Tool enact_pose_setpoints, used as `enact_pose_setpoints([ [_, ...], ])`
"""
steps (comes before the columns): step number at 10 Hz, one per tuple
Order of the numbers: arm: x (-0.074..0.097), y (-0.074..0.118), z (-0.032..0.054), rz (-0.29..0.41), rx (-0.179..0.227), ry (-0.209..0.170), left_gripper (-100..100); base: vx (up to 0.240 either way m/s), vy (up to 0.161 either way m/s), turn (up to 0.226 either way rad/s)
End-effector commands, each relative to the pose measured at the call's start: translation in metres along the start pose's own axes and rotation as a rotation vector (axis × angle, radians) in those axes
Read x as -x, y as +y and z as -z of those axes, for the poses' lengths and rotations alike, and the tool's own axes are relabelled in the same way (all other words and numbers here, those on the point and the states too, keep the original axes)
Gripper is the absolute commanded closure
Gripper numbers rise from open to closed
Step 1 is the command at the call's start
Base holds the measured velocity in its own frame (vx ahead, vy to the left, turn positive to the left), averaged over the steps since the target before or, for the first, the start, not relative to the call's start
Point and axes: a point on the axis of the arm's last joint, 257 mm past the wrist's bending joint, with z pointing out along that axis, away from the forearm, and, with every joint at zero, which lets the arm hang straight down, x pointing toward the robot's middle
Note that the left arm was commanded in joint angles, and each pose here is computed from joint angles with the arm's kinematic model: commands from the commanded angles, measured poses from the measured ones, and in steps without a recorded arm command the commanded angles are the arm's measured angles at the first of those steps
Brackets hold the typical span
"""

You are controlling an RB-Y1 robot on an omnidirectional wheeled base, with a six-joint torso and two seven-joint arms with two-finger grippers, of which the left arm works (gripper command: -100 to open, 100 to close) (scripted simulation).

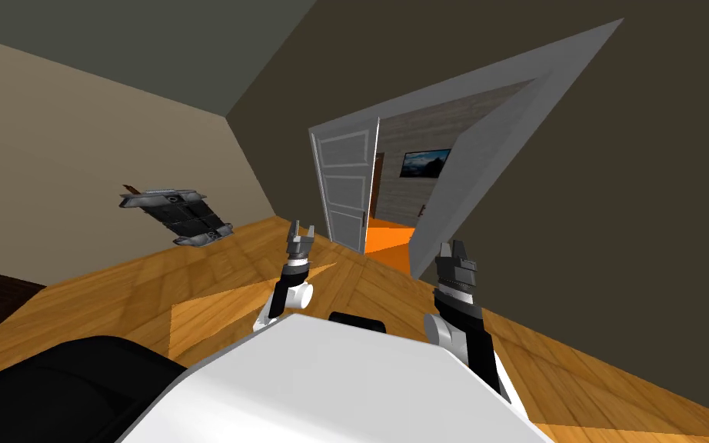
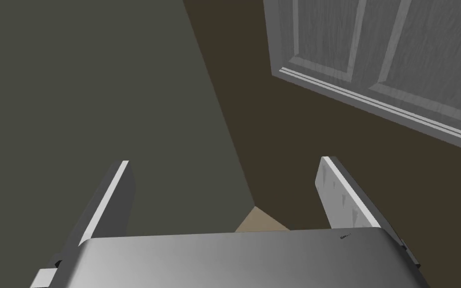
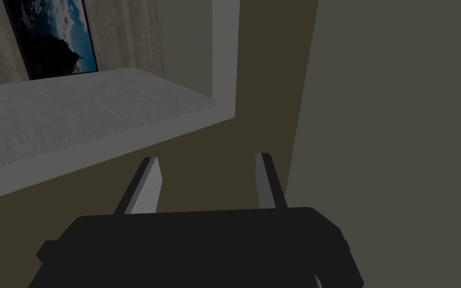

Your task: Push the door open

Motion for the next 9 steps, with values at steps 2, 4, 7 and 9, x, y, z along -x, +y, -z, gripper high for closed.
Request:
enact_pose_setpoints([
  [2,0.003,0.022,0.0056,0.080,0.033,-0.006,-100,0.129,0.053,-0.170],
  [4,0.005,0.035,0.0095,0.128,0.053,-0.013,-100,0.098,0.032,-0.103],
  [7,0.008,0.056,0.0161,0.198,0.083,-0.026,-100,0.091,0.024,-0.132],
  [9,0.010,0.070,0.0211,0.248,0.104,-0.038,-100,0.099,0.043,-0.136],
])
